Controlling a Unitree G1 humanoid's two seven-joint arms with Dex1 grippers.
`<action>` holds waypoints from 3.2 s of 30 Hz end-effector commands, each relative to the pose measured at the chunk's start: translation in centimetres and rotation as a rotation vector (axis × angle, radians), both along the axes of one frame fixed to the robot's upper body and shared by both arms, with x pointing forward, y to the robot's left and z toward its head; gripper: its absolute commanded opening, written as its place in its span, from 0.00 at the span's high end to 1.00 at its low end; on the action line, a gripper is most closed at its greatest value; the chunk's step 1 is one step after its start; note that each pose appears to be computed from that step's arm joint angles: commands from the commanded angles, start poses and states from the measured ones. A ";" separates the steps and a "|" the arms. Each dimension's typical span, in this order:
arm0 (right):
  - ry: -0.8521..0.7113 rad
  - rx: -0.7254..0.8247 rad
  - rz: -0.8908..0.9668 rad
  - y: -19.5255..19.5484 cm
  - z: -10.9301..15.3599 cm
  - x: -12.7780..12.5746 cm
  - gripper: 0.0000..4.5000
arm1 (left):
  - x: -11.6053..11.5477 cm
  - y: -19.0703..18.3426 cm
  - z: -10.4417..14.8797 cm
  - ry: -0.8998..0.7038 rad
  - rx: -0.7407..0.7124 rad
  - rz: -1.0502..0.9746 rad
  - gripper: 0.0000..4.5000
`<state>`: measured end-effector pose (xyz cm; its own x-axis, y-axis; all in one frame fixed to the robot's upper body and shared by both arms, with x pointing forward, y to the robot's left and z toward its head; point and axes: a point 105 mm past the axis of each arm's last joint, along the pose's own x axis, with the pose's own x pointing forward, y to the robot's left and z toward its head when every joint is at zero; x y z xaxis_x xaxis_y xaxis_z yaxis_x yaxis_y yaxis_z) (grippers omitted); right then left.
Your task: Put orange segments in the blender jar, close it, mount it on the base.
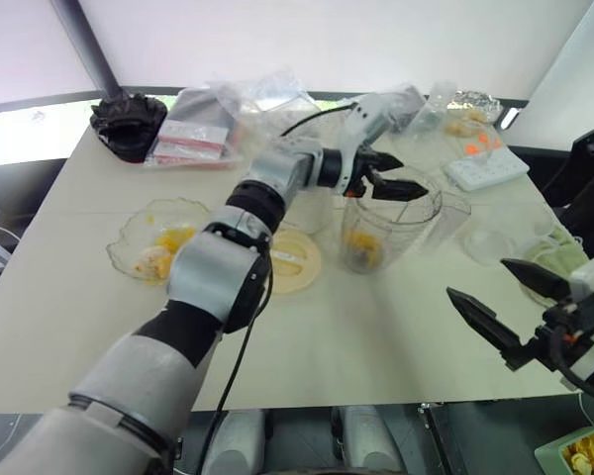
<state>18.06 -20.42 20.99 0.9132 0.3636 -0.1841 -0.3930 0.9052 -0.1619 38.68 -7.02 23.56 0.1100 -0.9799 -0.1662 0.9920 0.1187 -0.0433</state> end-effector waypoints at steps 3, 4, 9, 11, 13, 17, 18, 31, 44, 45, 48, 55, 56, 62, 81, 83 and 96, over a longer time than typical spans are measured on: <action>-0.043 -0.031 0.008 0.3 0.6 0.0 0.00 | 0.1 0.7 3.3 -0.053 -0.066 -0.010 0.01; -0.045 -0.034 0.003 0.3 0.5 0.0 0.00 | 0.1 1.0 3.5 -0.054 -0.071 -0.009 0.01; -0.030 -0.078 -0.066 -1.1 -0.4 0.1 0.00 | 0.9 4.0 4.6 -0.086 -0.092 0.028 0.01; -0.010 -0.067 -0.089 -1.6 -1.2 0.1 0.00 | 1.2 6.4 4.9 -0.107 -0.096 0.067 0.01; 0.014 -0.069 -0.144 -2.6 -2.3 0.3 0.00 | 1.3 9.2 4.5 -0.125 -0.089 0.122 0.01; 0.034 -0.101 -0.312 -5.9 -4.6 1.3 0.00 | -0.6 14.2 0.5 -0.164 -0.004 0.220 0.01; 0.031 -0.101 -0.340 -6.5 -5.0 1.7 0.00 | -1.4 15.2 -0.8 -0.157 0.021 0.239 0.01; 0.032 -0.127 -0.557 -13.6 -8.4 5.7 0.00 | -8.7 16.8 -9.2 -0.106 0.123 0.283 0.01; -0.018 0.051 -0.885 -19.4 -9.5 10.5 0.00 | -10.6 15.3 -10.0 -0.079 0.058 0.275 0.01; -0.021 0.058 -0.893 -19.6 -9.5 10.6 0.00 | -10.7 15.2 -10.0 -0.081 0.059 0.274 0.01; -0.027 0.076 -0.953 -20.6 -9.5 10.7 0.00 | -10.7 15.1 -10.1 -0.086 0.063 0.280 0.01; -0.039 0.124 -0.975 -21.2 -9.4 11.7 0.00 | -10.3 15.3 -10.1 -0.105 0.077 0.285 0.01; -0.041 0.134 -0.978 -21.2 -9.3 11.9 0.00 | -10.3 15.3 -10.1 -0.106 0.077 0.282 0.01; -0.044 0.145 -0.969 -21.2 -9.2 12.8 0.00 | -10.4 15.1 -10.1 -0.114 0.080 0.275 0.01; -0.052 0.160 -0.957 -20.9 -9.9 15.2 0.00 | -10.6 15.2 -10.1 -0.156 0.117 0.272 0.01; -0.050 0.157 -0.961 -21.0 -10.0 15.3 0.00 | -10.5 15.3 -10.1 -0.160 0.120 0.273 0.01; -0.070 0.157 -0.970 -21.4 -9.9 16.3 0.00 | -10.4 15.1 -10.2 -0.172 0.128 0.272 0.01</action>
